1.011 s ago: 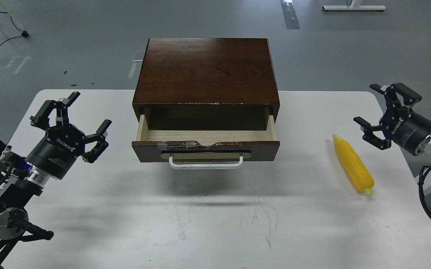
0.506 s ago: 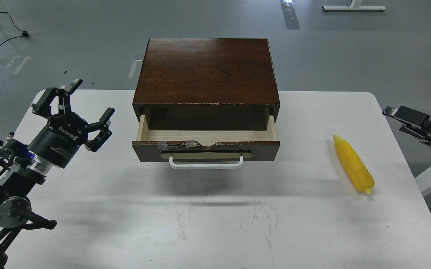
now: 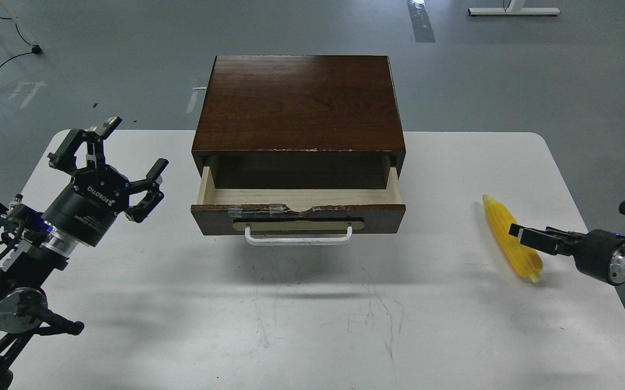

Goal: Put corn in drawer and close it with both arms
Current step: 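Close the right gripper on the yellow corn cob and lift it, then carry the corn over the open drawer and lower it inside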

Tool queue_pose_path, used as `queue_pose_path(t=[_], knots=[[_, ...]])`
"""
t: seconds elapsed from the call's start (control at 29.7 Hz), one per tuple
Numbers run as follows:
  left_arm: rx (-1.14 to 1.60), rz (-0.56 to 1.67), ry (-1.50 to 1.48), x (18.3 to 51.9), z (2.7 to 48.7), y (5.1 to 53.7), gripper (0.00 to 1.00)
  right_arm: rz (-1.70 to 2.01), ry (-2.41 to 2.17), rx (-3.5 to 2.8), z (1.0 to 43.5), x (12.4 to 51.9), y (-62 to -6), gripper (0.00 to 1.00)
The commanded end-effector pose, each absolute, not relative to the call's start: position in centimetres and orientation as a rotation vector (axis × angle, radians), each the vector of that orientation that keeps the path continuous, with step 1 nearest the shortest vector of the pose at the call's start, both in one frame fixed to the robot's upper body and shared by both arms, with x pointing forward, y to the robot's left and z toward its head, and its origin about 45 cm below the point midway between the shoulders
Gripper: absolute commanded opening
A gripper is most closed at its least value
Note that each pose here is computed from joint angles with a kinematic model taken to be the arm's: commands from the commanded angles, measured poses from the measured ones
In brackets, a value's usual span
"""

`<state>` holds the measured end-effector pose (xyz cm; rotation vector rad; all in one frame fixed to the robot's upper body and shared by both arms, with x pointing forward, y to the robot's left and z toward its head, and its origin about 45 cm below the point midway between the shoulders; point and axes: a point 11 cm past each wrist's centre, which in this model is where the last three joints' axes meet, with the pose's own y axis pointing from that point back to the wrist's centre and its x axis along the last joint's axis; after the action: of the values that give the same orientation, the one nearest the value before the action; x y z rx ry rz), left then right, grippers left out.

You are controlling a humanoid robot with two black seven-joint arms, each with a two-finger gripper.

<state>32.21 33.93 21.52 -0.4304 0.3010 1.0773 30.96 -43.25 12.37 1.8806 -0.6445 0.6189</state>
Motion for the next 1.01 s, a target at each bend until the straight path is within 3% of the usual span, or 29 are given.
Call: queue_pose_path(t=[0.0,0.03,0.1,0.24,0.4,0.54,0.78,0.84,0.98], knots=[[-0.431,1.078,0.298,32.2,21.6,34.0,1.0,0.612,-0.628,1.879,11.9,30.5,-43.2,0.91],[-0.431,1.078,0.298,32.2,21.6,34.0,1.0,0.614,-0.626,1.879,11.9,30.5,-43.2,0.89],[-0.431,1.078,0.298,32.2,21.6,34.0,1.0,0.614,-0.623,1.882,11.9,30.4,-43.1,0.64],[-0.43,1.078,0.299,32.2,21.6,34.0,1.0,0.611,-0.618,1.887,11.8,30.3,-43.0,0.36],[-0.43,1.079,0.297,32.2,21.6,34.1,1.0,0.613,-0.589,1.896,11.6,29.8,-42.7,0.06],[-0.427,1.08,0.295,32.2,21.7,34.2,1.0,0.639,-0.604,1.903,12.9,30.4,-42.5,0.01],[-0.429,1.075,0.295,32.2,21.8,34.0,1.0,0.924,-0.726,1.897,24.9,37.4,-40.5,0.0],[-0.434,1.066,0.295,32.2,21.9,33.7,1.0,1.023,-0.709,1.934,29.7,39.8,-37.6,0.0],[-0.433,1.061,0.293,32.2,22.0,33.6,1.0,1.118,-0.63,1.989,34.8,41.7,-32.7,0.02]])
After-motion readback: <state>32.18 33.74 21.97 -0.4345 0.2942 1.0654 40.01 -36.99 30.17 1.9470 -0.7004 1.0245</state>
